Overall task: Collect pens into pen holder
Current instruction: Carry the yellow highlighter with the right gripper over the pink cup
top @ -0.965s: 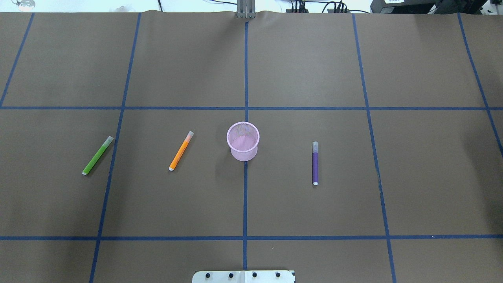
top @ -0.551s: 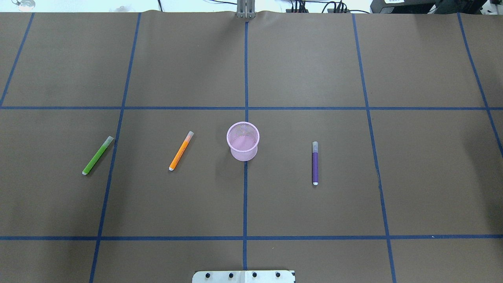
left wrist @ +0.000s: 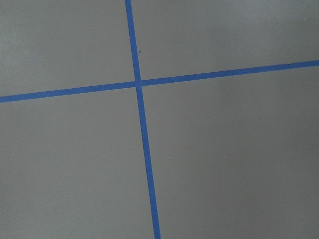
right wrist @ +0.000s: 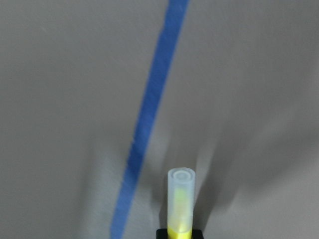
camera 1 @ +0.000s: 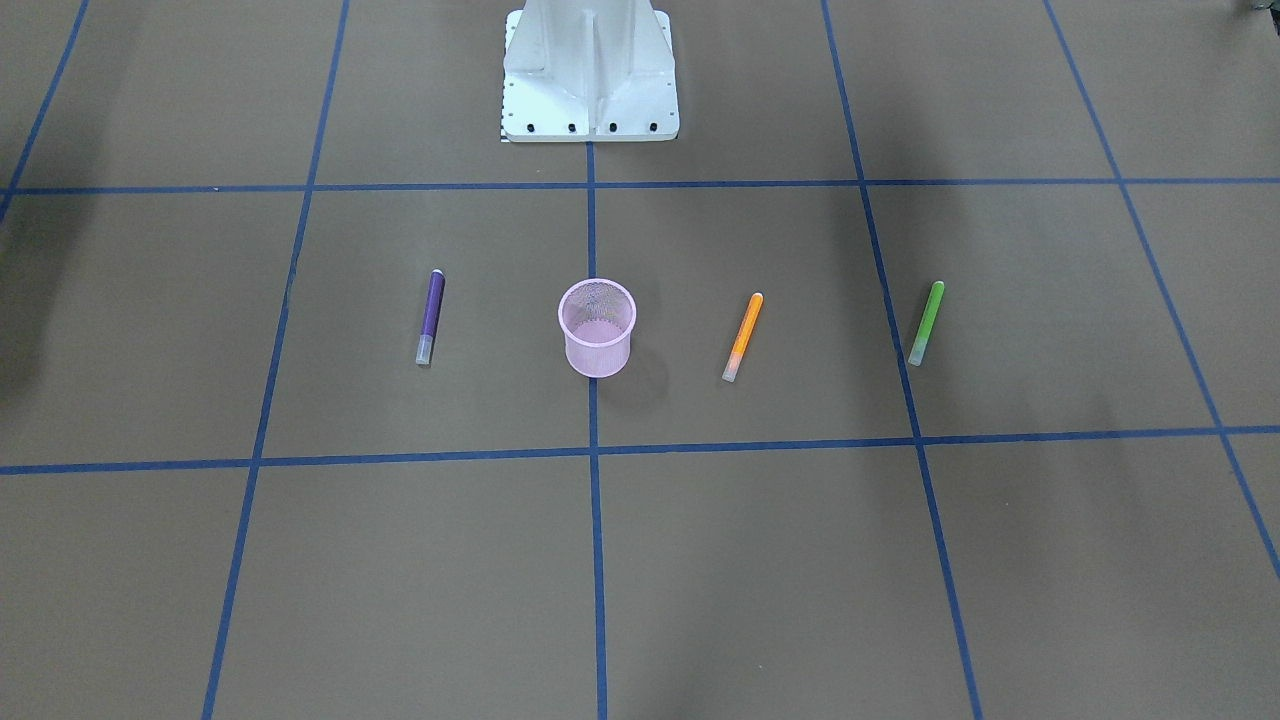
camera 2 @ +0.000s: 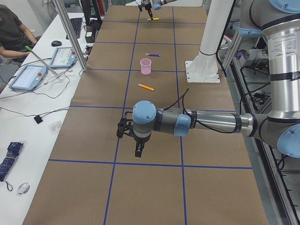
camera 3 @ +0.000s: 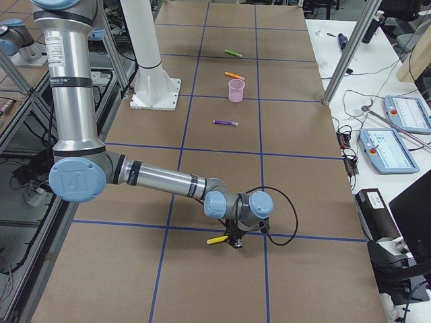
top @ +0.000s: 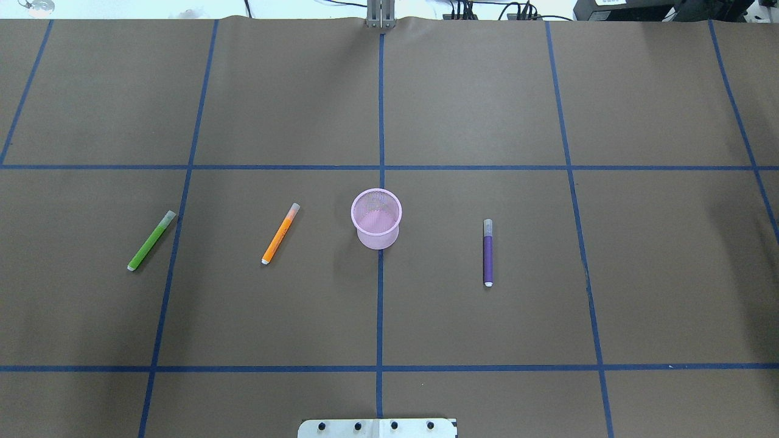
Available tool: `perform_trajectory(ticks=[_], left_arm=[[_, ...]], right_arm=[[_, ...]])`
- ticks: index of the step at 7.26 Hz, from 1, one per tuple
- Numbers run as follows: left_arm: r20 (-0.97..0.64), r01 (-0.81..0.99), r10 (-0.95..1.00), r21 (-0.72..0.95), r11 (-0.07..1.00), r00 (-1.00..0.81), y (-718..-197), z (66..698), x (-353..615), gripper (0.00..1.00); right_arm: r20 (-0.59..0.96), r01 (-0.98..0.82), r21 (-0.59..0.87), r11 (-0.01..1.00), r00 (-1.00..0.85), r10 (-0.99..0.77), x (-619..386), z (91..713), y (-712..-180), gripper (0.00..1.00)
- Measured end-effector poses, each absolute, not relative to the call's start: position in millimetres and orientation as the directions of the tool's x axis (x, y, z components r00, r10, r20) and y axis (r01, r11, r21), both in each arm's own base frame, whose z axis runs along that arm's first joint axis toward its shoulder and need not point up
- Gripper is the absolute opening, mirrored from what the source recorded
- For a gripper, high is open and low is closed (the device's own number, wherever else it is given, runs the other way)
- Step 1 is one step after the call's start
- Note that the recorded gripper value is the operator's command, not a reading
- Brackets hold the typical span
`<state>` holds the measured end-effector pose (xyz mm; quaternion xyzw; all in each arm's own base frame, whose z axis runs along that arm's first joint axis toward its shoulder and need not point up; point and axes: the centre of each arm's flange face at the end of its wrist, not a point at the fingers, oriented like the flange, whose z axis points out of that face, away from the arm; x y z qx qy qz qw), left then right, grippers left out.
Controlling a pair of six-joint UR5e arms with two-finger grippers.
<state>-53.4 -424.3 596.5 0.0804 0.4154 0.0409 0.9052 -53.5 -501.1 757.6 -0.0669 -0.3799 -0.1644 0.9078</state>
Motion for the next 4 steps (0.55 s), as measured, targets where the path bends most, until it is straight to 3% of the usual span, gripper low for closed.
perform_trajectory(ticks=[4], left_arm=[[-0.804, -0.007, 0.166, 0.197, 0.98, 0.571, -424.4, 593.7, -47.6, 1.0]], right_arm=[[0.753, 0.01, 0.025, 1.0, 0.658, -0.026, -59.9, 589.4, -536.9, 0.0]])
